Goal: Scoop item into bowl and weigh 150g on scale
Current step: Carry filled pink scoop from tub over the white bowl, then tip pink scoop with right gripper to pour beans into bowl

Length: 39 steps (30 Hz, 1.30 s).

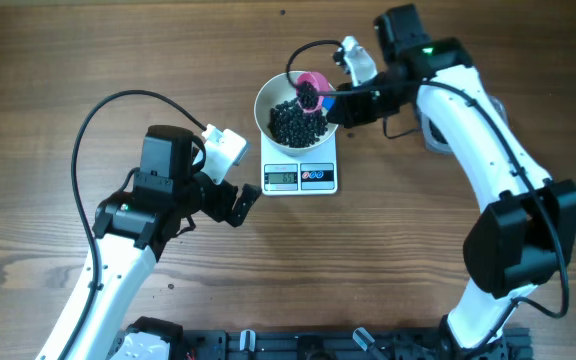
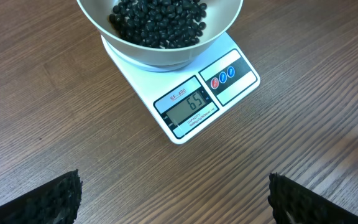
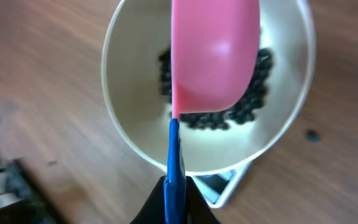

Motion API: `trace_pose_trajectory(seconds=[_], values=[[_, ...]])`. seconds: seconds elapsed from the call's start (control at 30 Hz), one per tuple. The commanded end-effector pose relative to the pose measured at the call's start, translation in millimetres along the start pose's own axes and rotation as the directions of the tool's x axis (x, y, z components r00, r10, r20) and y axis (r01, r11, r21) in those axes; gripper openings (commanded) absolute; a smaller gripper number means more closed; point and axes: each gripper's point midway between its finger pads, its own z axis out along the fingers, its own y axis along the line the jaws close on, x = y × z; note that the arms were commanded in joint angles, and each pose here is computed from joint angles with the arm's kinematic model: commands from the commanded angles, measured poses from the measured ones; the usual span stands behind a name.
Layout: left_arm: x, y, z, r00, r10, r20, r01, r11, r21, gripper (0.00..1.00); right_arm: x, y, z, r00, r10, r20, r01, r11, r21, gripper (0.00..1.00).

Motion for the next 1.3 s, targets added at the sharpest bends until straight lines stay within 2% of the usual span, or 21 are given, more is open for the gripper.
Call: trace_pose_trajectory(seconds=[0.0, 0.27, 0.37, 0.6, 0.83, 0.93, 1.07, 1.27], values=[[3.5, -3.6, 3.8, 1.000, 0.000, -0.010, 0.001, 1.000, 0.021, 1.00, -24.8, -5.5, -26.5, 0.993, -0.097, 0.072, 0.074, 0.961, 0.266, 0.04], [3.5, -3.6, 3.8, 1.000, 0.000, -0.010, 0.001, 1.000, 0.021, 1.00, -29.5, 4.8, -25.2, 0.952, -0.305, -0.017, 0.273, 0.826, 0.493, 0.04], [3.5, -3.6, 3.8, 1.000, 0.000, -0.010, 0.000, 1.000, 0.021, 1.00, -30.1, 4.8, -27.7, 0.941, -0.335, -0.047, 0.301, 0.766, 0.569, 0.04], [3.5, -3.6, 3.8, 1.000, 0.000, -0.010, 0.001, 1.000, 0.021, 1.00, -31.1, 3.7, -30.8, 0.923, -0.375, -0.085, 0.345, 0.711, 0.613, 0.04], [3.5, -3.6, 3.8, 1.000, 0.000, -0.010, 0.000, 1.000, 0.021, 1.00, -31.6, 5.7, -29.6, 0.923, -0.377, -0.080, 0.346, 0.718, 0.604, 0.04], [3.5, -3.6, 3.8, 1.000, 0.000, -0.010, 0.001, 1.000, 0.021, 1.00, -31.1, 15.5, -22.3, 0.925, -0.376, -0.052, 0.344, 0.772, 0.535, 0.04], [3.5, -3.6, 3.8, 1.000, 0.000, -0.010, 0.001, 1.000, 0.021, 1.00, -35.0, 19.0, -23.9, 0.949, -0.313, 0.033, 0.272, 0.868, 0.417, 0.04], [3.5, -3.6, 3.8, 1.000, 0.000, -0.010, 0.000, 1.000, 0.021, 1.00, -45.1, 12.5, -68.4, 0.958, -0.217, 0.185, 0.160, 0.946, 0.281, 0.04]])
